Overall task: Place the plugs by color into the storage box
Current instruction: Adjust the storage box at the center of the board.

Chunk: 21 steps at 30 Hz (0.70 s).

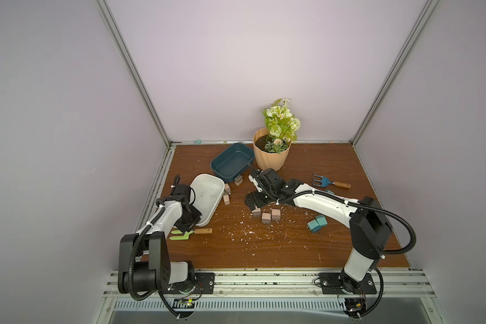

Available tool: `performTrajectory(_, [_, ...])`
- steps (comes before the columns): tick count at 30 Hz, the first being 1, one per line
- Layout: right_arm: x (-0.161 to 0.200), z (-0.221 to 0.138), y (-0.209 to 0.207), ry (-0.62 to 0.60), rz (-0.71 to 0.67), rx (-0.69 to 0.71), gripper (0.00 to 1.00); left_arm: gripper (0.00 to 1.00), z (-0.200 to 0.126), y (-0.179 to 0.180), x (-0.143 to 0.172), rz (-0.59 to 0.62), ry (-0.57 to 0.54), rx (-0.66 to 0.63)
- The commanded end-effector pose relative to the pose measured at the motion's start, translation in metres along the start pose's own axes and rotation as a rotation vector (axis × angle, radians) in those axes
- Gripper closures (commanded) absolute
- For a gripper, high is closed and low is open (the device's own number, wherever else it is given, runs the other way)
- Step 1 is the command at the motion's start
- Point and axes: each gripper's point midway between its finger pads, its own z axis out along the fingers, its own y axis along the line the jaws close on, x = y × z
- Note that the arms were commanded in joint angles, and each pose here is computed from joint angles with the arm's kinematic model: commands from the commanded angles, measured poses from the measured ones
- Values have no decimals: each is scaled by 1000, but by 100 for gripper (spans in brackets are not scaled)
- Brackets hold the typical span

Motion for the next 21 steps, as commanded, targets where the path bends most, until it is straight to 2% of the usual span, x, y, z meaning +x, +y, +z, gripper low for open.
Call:
performTrajectory(1, [-20, 3, 31, -21, -88, -55, 2, 70, -6, 10, -10, -11, -19, -74])
performTrajectory(8, [-23, 34, 45, 24, -127, -52, 4, 69, -30, -3, -52, 23, -133, -134])
performTrajectory(13, [-18, 31, 39, 30, -134, -25, 4, 77, -24, -1, -59, -2, -125, -161])
performTrajectory(18, [-9, 21, 21, 31, -118, 30, 4, 93, -12, 19, -53, -90, -111, -162])
performTrajectory(21, [-2, 14, 10, 32, -106, 53, 4, 94, -8, 32, -52, -125, -100, -165])
